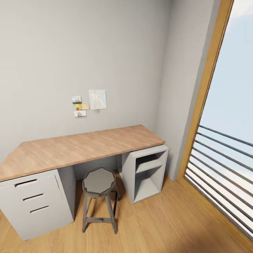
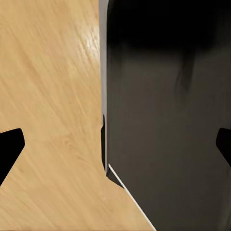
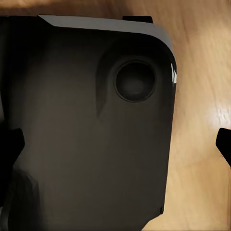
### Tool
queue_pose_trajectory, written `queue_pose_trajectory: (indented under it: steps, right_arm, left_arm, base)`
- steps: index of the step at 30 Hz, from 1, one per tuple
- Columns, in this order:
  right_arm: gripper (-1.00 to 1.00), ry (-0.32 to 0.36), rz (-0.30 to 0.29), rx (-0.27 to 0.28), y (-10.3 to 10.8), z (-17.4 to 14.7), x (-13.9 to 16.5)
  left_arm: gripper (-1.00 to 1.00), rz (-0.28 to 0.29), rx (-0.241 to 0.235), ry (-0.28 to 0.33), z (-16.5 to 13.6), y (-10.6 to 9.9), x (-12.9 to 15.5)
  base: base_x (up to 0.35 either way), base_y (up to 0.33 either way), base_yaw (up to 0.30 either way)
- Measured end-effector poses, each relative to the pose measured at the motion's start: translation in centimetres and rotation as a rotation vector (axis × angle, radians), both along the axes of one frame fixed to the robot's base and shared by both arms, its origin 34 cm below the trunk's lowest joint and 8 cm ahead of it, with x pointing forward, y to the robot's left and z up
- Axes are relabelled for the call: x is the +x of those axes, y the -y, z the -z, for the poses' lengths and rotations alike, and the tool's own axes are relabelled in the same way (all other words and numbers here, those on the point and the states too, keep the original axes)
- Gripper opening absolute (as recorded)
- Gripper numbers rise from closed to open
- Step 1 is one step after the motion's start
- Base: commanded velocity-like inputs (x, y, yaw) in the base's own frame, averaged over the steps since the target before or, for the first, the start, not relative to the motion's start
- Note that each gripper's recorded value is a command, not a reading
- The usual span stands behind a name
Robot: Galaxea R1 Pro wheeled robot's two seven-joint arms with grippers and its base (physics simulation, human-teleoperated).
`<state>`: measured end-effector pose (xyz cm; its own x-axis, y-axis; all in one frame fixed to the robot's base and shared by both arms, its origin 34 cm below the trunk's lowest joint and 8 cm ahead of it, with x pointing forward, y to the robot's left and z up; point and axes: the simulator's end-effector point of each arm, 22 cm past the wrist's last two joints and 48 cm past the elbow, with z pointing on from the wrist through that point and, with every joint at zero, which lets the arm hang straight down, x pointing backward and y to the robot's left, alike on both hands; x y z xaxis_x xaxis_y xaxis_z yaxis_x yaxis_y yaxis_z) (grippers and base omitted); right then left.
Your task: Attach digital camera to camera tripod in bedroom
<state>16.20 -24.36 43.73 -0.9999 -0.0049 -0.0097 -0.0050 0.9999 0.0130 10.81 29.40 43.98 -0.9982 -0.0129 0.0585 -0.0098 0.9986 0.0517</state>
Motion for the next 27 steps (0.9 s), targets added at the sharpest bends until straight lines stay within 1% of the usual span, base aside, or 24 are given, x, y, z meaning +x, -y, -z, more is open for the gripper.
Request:
queue_pose_trajectory:
  steps: [17,21,22,25,27]
  right_arm:
    - [1.0,0.004,-0.005,-0.002,0.3,0.0,0.4]
    - [1.0,0.018,-0.007,-0.004,0.5,0.0,1.7]
    - [1.0,0.037,-0.008,-0.007,0.6,-0.1,3.4]
    - [1.0,0.041,-0.008,-0.008,0.6,-0.1,3.7]
    - [1.0,0.044,-0.009,-0.008,0.6,-0.1,4.0]
  left_arm:
    - [1.0,-0.003,0.001,0.003,0.0,-0.1,0.1]
    - [1.0,-0.005,-0.002,0.004,0.0,-0.1,0.1]
    - [1.0,-0.008,-0.005,0.008,0.0,0.0,0.4]
    - [1.0,-0.008,-0.004,0.013,0.0,-0.1,0.6]
    - [1.0,-0.013,-0.002,0.031,0.0,-0.3,1.3]
  base:
    - [0.0,0.0,0.259]
    - [0.0,0.0,0.282]
    - [0.0,0.0,0.285]
    - [0.0,0.0,0.286]
    - [0.0,0.0,0.286]
